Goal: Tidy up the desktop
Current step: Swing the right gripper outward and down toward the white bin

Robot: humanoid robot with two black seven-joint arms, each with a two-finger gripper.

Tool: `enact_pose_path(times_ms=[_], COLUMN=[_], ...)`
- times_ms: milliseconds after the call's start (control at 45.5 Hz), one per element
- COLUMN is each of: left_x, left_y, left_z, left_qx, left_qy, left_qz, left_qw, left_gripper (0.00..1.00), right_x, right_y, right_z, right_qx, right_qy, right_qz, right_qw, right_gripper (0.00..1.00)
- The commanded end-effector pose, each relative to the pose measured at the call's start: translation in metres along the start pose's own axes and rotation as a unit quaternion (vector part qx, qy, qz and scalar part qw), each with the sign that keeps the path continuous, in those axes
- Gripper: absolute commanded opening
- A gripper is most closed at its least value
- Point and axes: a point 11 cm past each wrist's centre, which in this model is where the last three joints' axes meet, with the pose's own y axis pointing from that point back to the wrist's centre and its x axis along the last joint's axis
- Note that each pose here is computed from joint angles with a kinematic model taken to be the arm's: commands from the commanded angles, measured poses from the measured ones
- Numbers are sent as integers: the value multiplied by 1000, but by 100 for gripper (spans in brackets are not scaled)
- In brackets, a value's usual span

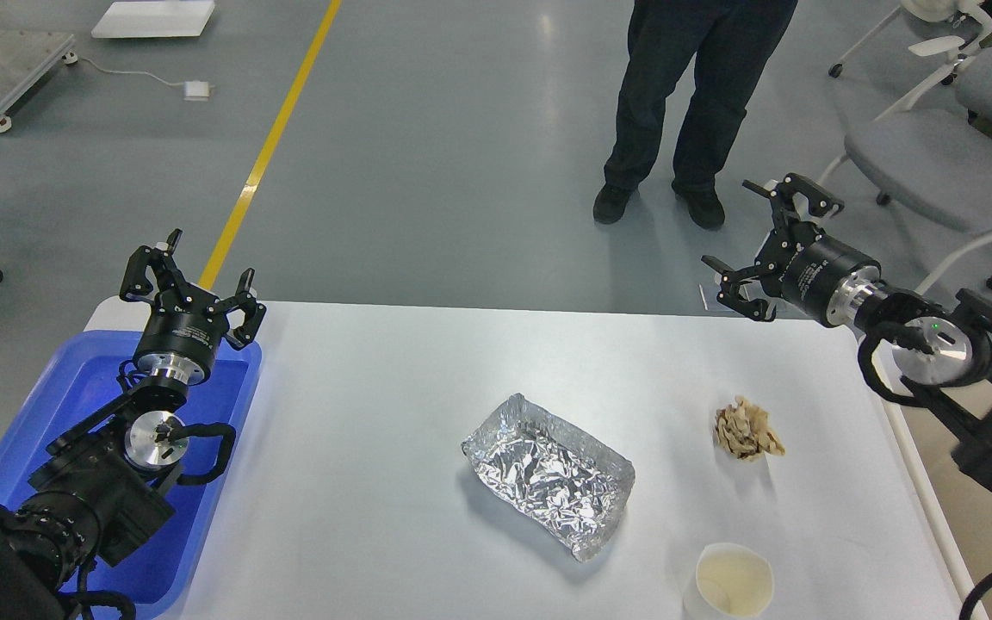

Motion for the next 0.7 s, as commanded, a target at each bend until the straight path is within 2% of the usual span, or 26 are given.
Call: enact_pose_path(times_ms=[0, 198, 374, 681], left_x=[0, 0, 0, 0], left_y=[0, 0, 0, 0], left_z=[0, 0, 0, 0], left_qx=[0, 1, 0, 0], left_qy=[0, 0, 0, 0], left_qz=[0, 0, -1, 0], left_qw=[1000, 1000, 1000, 1000], left_gripper=[100, 100, 100, 100], right_x=[2, 5, 14, 39], right_y=[45, 92, 118, 163], right_z=[-3, -1, 3, 37], right_qx=[-55, -94, -123, -200], right_qy=[125, 262, 340, 492], right_qz=[2, 15, 13, -11], right_qw=[991, 960, 932, 847], right_gripper=[100, 100, 100, 100])
